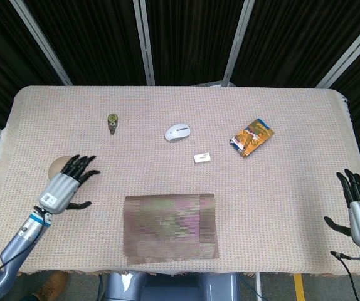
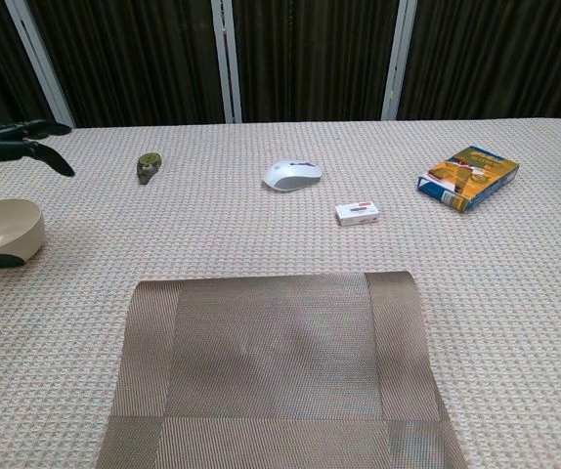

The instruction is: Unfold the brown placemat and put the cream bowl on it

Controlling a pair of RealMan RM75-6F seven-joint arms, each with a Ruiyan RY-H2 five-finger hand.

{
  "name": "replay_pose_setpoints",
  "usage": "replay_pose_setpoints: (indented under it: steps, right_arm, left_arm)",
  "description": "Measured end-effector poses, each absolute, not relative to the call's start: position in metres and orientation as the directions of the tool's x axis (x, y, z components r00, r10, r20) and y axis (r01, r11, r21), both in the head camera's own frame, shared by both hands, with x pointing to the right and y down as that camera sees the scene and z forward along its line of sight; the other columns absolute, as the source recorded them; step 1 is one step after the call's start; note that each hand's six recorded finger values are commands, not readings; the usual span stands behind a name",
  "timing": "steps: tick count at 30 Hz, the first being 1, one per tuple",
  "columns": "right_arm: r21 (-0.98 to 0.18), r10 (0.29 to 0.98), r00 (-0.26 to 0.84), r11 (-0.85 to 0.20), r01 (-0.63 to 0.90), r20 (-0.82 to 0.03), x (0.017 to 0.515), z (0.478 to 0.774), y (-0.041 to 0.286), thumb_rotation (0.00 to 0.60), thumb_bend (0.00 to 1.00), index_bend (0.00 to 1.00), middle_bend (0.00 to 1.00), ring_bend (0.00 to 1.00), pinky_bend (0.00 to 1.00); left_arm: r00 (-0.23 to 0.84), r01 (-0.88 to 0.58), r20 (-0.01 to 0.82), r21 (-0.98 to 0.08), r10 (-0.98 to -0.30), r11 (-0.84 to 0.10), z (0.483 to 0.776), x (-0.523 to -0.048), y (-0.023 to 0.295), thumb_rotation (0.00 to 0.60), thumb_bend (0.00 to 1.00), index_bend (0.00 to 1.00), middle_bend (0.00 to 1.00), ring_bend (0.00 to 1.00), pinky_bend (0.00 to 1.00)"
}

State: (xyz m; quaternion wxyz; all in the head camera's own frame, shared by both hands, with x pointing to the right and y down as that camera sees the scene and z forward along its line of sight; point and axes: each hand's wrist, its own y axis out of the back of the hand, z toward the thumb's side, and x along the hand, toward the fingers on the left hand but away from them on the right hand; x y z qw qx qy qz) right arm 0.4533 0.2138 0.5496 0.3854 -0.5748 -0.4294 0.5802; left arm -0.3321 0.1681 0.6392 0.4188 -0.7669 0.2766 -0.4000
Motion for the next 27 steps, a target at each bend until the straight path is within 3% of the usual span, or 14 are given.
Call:
replay_pose_setpoints:
  steps: [5,8,19,27]
  right_arm:
    - [-0.941,0.941,-0.046,-0.334,0.050,-0.336,0.455,0.549,0.214,0.600,0.00,0.00,0.00,0.00,0.00]
    - [-0.941,0.941,-0.049,-0.333,0.051,-0.336,0.456,0.548,0.214,0.600,0.00,0.00,0.00,0.00,0.00]
    - [-0.941,0.939,-0.061,-0.336,0.050,-0.339,0.460,0.548,0.213,0.600,0.00,0.00,0.00,0.00,0.00]
    - [-0.941,0.940,-0.050,-0.336,0.048,-0.338,0.457,0.549,0.213,0.600,0.00,0.00,0.00,0.00,0.00]
  left_arm:
    - [0.671,-0.025,0.410,-0.821,-0.618,-0.571,0.633,-0.294,0.216,0.600,0.00,0.31,0.00,0.00,0.00]
    - [0.709,0.005,0.419,-0.808,-0.567,-0.590,0.639,-0.279,0.234,0.600,0.00,0.32,0.00,0.00,0.00]
    - [0.775,0.077,0.434,-0.787,-0.459,-0.612,0.671,-0.262,0.271,0.600,0.00,0.35,0.00,0.00,0.00]
    - [0.819,0.100,0.400,-0.807,-0.413,-0.582,0.689,-0.269,0.285,0.600,0.00,0.39,0.00,0.00,0.00]
